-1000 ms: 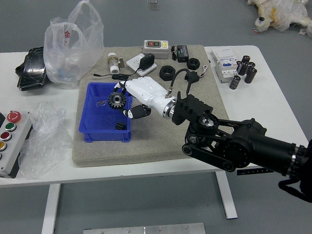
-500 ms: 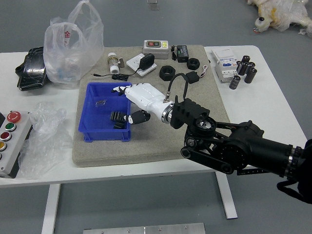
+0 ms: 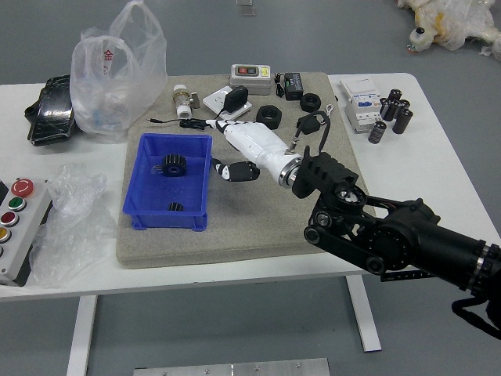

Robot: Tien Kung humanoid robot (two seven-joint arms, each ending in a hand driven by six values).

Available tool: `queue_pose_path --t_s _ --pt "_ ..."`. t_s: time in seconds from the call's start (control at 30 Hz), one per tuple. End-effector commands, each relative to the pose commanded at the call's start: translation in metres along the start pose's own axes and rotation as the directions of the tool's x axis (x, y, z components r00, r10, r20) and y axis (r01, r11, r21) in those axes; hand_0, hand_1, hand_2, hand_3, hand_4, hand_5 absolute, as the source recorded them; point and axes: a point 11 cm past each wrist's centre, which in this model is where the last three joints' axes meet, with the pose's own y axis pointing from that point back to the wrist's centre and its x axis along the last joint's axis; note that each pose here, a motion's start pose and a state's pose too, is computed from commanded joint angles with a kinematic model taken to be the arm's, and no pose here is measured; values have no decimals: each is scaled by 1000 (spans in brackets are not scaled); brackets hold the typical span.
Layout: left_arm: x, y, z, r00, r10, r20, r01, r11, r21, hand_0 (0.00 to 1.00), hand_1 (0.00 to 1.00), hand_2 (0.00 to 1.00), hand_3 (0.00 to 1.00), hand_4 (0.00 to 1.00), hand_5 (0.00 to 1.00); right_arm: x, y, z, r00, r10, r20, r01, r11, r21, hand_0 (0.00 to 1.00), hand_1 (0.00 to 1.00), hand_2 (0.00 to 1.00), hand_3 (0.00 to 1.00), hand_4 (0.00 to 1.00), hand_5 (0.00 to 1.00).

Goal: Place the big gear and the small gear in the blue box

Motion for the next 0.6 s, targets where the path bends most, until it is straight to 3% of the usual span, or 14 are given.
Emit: queue_pose_path --t_s 0.1,0.13,0.27,0.3,0.33,0.6 --pt "-2 0 1 1000 -2 -3 2 1000 -2 695 641 626 797 709 425 8 11 18 991 57 122 -54 998 -31 765 847 839 880 574 253" --pt "-2 0 2 1000 -2 -3 2 1000 -3 695 641 626 795 709 424 10 15 23 982 78 169 -73 997 -37 674 770 772 768 569 264" --pt "-3 0 4 1000 -3 -6 3 1000 -9 695 641 626 795 709 424 19 32 45 928 154 340 -140 988 -66 674 770 772 768 569 264" --pt "-3 0 4 1000 -4 -7 4 1000 -9 695 641 626 795 709 424 20 37 50 908 173 381 -156 985 -73 674 770 772 768 569 264" --pt "-4 0 4 1000 -5 -8 5 1000 -9 695 641 626 794 709 424 22 41 54 890 186 417 -168 983 -79 623 706 723 682 557 246" --pt "-3 0 5 999 1 -35 -2 1000 -20 696 641 627 793 709 424 25 78 95 668 293 684 -263 953 -151 602 669 679 661 557 245"
